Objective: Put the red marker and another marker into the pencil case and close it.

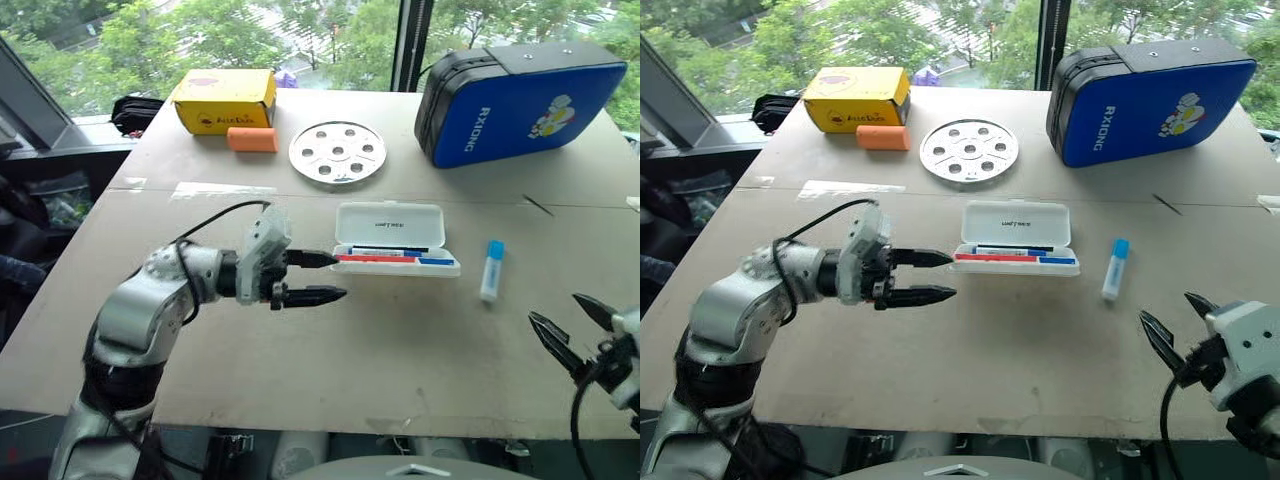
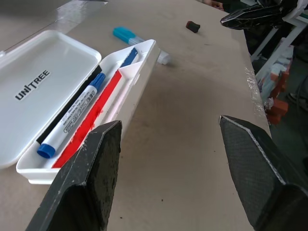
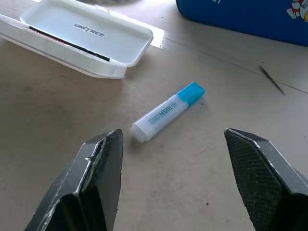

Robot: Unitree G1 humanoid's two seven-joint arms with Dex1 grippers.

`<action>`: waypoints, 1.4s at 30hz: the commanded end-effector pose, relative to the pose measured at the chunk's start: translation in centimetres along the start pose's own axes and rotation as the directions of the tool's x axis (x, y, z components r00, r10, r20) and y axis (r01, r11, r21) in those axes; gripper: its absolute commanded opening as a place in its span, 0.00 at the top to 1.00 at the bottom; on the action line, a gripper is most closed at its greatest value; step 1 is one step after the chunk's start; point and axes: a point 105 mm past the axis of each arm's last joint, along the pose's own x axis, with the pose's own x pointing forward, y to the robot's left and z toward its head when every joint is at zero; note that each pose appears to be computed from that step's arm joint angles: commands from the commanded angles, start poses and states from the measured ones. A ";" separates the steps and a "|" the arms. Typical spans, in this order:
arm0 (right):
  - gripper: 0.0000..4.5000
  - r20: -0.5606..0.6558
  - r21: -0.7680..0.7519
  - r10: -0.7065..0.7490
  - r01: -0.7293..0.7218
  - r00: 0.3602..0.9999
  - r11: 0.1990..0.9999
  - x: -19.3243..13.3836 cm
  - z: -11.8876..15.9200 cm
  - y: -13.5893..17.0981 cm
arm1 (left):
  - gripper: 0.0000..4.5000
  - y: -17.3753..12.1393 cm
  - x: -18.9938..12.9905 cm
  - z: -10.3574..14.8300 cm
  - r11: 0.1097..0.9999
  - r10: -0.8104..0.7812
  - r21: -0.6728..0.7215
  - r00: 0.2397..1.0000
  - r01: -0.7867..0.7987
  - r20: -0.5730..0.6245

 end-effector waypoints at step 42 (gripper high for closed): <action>0.85 -0.066 -0.006 0.249 -0.250 0.966 0.968 10.6 6.9 -0.3 | 0.26 -3.5 -2.9 3.1 0.981 0.170 0.069 0.975 -0.181 0.143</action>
